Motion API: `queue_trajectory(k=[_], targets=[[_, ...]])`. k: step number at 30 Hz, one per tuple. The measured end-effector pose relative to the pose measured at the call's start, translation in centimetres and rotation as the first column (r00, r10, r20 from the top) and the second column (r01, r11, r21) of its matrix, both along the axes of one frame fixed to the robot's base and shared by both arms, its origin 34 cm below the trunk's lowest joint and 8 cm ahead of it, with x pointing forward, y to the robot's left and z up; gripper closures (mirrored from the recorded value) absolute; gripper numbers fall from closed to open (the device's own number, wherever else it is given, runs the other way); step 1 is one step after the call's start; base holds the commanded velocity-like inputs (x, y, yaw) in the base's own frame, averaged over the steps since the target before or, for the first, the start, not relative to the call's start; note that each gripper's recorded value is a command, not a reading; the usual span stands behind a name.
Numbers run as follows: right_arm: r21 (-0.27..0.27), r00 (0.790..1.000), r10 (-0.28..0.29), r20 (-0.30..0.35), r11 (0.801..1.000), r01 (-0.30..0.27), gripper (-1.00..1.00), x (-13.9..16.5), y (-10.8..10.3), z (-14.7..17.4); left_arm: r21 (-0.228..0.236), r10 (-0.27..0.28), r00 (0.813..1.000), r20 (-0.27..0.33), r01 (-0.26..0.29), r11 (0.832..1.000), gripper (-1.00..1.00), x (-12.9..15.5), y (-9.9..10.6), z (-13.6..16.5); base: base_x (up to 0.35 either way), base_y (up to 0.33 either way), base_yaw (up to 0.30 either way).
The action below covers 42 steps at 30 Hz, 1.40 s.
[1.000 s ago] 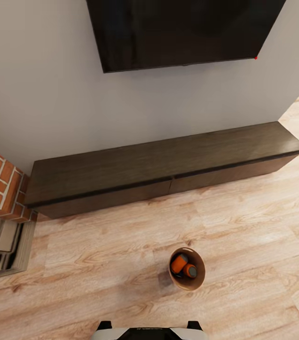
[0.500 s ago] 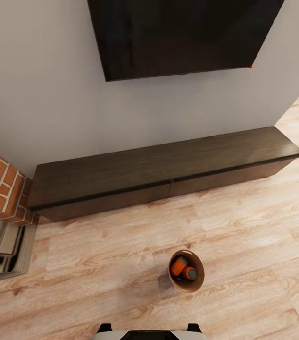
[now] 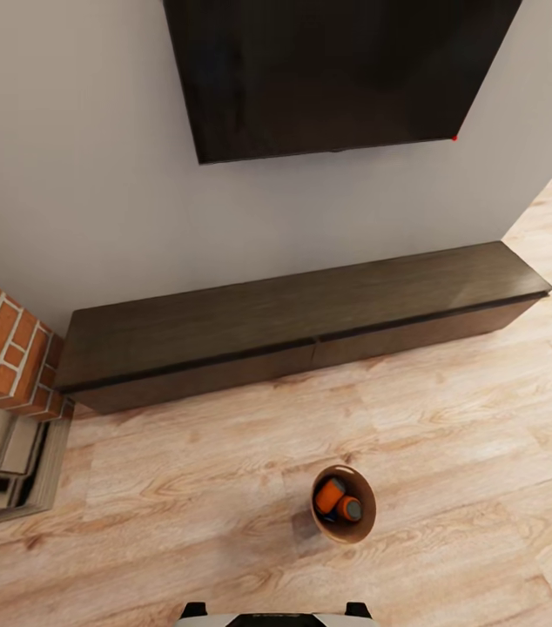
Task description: Put the three can of soda from the living room inside the tash can in the kitchen.
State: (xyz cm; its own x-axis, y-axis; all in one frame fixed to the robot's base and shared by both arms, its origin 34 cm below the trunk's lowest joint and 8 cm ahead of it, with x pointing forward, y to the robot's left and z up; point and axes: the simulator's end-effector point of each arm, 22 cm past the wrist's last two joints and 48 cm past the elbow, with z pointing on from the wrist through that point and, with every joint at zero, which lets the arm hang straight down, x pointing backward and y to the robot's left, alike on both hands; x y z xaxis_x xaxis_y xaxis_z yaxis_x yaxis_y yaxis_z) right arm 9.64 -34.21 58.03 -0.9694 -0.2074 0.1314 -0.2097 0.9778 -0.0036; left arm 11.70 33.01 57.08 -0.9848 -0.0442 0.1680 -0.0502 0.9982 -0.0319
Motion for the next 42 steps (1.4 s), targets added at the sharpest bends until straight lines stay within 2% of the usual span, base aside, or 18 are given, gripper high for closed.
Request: queue_trajectory(k=[6,17,30,36,42], targets=[[-0.026,1.0,0.005,-0.006,1.0,-0.006,-1.0,-1.3,0.1,0.9,0.001,0.001,1.0,0.008,-0.001,1.0,-1.0,0.0,0.0,0.6,0.0,0.0,0.0],[-0.039,1.0,0.005,-0.009,0.999,-0.005,-1.0,-2.6,0.0,2.2,0.005,0.002,1.0,0.014,-0.002,1.0,-1.0,-0.6,0.3,1.7,0.0,0.0,0.0],[-0.042,1.0,0.005,0.006,0.999,-0.004,-1.0,-2.5,-0.1,3.0,0.007,0.004,1.0,0.005,-0.004,1.0,-1.0,-2.6,0.4,3.2,0.0,0.0,0.0],[-0.044,1.0,0.005,0.028,0.999,-0.003,-1.0,-1.7,-0.2,2.9,0.007,0.004,0.999,0.046,-0.004,1.0,-1.0,-1.6,0.2,3.1,0.0,0.0,0.0],[-0.052,0.999,-0.005,0.04,0.999,0.008,-1.0,-1.3,-0.4,2.8,0.01,0.009,0.998,0.061,-0.009,1.0,-1.0,-1.2,0.3,3.0,0.0,0.0,0.0]])
